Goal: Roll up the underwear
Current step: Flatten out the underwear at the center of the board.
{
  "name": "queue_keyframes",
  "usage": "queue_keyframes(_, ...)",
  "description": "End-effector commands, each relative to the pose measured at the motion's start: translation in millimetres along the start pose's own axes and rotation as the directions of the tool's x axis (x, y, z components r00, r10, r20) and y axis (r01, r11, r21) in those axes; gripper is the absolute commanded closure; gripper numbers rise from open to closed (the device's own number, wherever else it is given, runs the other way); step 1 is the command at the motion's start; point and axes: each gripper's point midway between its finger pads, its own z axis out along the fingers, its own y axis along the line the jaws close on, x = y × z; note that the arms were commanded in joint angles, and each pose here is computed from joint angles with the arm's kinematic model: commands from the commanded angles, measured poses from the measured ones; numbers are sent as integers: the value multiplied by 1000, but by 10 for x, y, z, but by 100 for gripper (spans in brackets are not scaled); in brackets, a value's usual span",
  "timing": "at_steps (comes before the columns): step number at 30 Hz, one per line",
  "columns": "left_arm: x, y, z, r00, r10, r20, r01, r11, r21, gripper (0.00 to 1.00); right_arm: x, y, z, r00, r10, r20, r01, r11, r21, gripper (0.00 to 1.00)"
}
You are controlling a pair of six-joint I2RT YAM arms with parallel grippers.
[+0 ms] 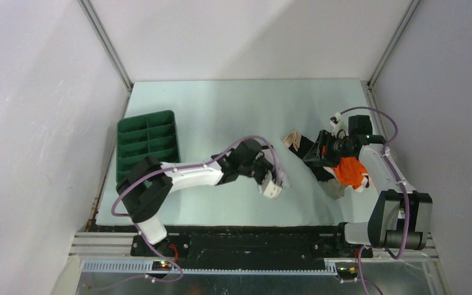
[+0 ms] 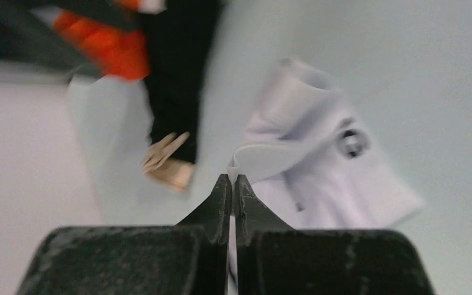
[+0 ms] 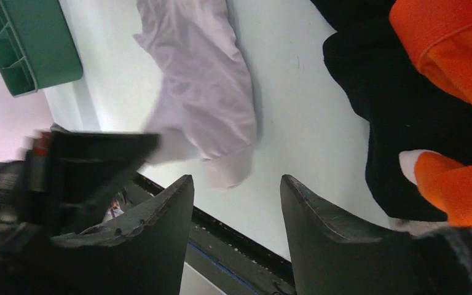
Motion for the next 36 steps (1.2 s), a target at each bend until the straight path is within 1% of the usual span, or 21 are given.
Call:
queue_keyframes(1,42,960,-576,984,-179,-22,170,960,-222,100,-151,-23,-81,997,-67,29,66,998,22,42)
queue_keyframes(2,-5,1174,-729,982,-186,-21,174,948,-266,100,-186,-14,-96,996,-87,36,86,996,22,42)
queue_keyframes(3,22,1202,-855,971,-239,-28,223,936,-272,100,-215,-9,-106,994,-96,43,95,995,23,42)
queue_keyframes(7,-71,1651,-1345,940,-341,-18,308,871,-383,100,-418,66,-172,983,-156,98,155,988,20,42)
queue_keyframes(9,-111,1788,-1516,928,-372,-20,328,843,-427,100,-490,118,-195,977,-178,120,179,984,7,41)
queue_keyframes(12,-130,1891,-1675,907,-419,-42,356,817,-454,100,-503,332,-233,965,-231,127,241,968,-73,40)
queue_keyframes(13,-141,1996,-1748,895,-444,-37,373,793,-482,100,-515,405,-259,953,-270,136,283,955,-86,39)
queue_keyframes(14,-139,1991,-1764,867,-497,-24,425,764,-485,100,-468,488,-252,943,-308,126,321,941,-104,38)
queue_keyframes(15,-192,2138,-1858,857,-516,-2,441,734,-516,100,-462,545,-284,923,-358,138,373,922,-105,38)
queue_keyframes(16,-212,2113,-1866,818,-575,23,505,698,-508,100,-425,591,-290,914,-383,135,398,911,-112,37)
queue_keyframes(17,-297,2235,-1952,811,-583,56,522,676,-520,100,-419,623,-330,899,-413,148,430,896,-110,37)
queue_keyframes(18,-340,2209,-1964,775,-626,80,573,645,-505,100,-359,702,-321,890,-434,141,451,883,-130,37)
queue_keyframes(19,-436,2277,-2030,769,-629,113,590,632,-502,100,-327,750,-338,882,-449,145,468,872,-144,36)
queue_keyframes(22,-643,2285,-2156,694,-690,208,689,552,-470,100,-258,774,-353,882,-452,136,469,868,-163,36)
queue_keyframes(24,-776,2258,-2230,665,-705,248,726,530,-440,100,-210,785,-379,880,-457,130,474,864,-170,36)
queue_keyframes(27,-925,2173,-2277,649,-712,269,749,538,-386,100,-135,845,-420,866,-482,134,500,843,-197,34)
queue_keyframes(29,-934,2090,-2269,634,-728,259,762,533,-367,100,-37,918,-448,838,-530,133,546,808,-219,30)
queue_keyframes(31,-850,2020,-2225,601,-758,252,783,495,-377,100,102,947,-432,799,-590,117,600,771,-214,26)
queue_keyframes(34,-564,1865,-2085,500,-834,235,829,382,-407,100,290,913,-377,732,-673,108,681,714,-164,22)
queue_keyframes(35,-497,1860,-2052,453,-856,249,849,330,-412,100,291,906,-334,705,-701,109,710,694,-123,22)
queue_keyframes(36,-300,1825,-1987,400,-884,240,860,273,-431,100,385,908,-313,690,-716,106,724,680,-117,22)
